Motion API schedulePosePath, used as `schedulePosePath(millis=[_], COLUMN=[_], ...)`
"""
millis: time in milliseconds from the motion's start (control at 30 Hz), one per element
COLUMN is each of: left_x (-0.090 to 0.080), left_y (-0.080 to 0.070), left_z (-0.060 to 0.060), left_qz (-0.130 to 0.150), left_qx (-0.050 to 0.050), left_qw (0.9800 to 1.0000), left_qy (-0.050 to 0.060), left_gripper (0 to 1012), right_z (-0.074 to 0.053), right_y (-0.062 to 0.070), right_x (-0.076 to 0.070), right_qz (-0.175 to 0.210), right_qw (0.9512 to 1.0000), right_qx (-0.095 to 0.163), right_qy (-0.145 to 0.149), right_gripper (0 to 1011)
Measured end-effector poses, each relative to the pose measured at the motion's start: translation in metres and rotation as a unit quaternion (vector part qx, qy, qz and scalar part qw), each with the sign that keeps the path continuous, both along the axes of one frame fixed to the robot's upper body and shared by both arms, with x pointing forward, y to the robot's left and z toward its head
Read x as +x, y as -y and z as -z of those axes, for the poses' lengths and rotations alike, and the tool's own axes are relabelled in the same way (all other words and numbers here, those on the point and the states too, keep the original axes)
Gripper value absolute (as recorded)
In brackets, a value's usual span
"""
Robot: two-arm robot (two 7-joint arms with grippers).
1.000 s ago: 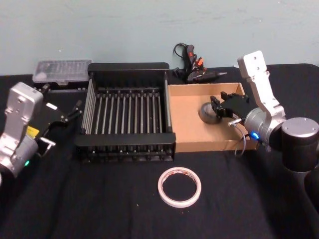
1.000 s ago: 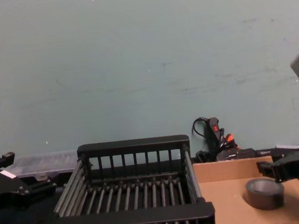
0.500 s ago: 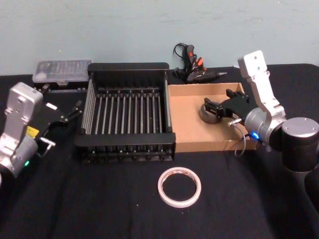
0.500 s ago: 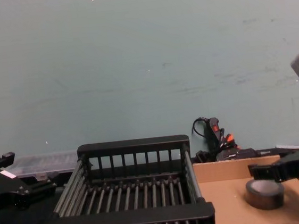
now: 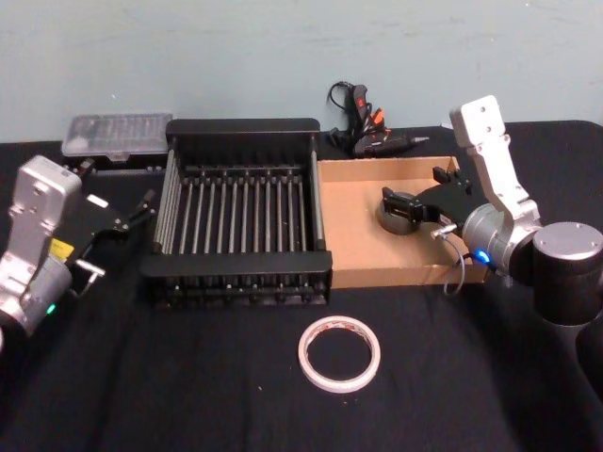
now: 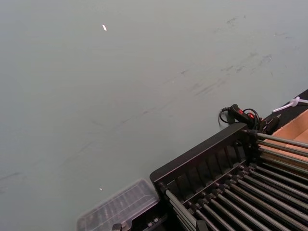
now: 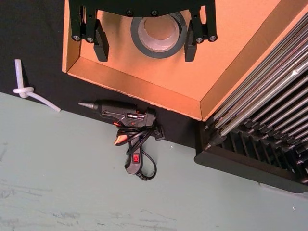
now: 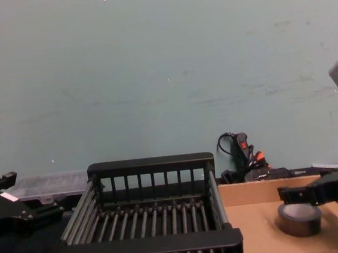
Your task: Pick up the white tape and place it into the black box , Pick up the silver tape and place it into the brown box.
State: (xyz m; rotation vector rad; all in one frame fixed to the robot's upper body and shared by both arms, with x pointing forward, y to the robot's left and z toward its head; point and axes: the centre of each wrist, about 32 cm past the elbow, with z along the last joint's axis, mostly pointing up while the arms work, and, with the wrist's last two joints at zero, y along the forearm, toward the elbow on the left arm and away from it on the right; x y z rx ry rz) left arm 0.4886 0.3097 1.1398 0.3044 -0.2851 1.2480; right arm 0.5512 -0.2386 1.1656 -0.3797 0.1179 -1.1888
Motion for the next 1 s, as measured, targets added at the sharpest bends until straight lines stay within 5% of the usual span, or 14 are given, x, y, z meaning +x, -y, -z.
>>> schedulePosePath(millis=[533,1000], left_x=[0.000,0.000], left_y=[0.000,0.000], left_z=[0.000,0.000], left_qz=[0.000,0.000], left_qx=[0.000,0.000], left_qw=[1.0000,1.0000], left_qy=[0.000,0.000], left_gripper=[1001,1001], right_z=[-0.011,-0.027], right_y=[0.009,0.029], right_x=[-0.015,-0.074], right_qz=[-0.012,-0.087], right_qw=[0.9997,0.9960], right_qx=[0.013,0.016], right_qy=[0.014,0.013], right_gripper=[1002,1002])
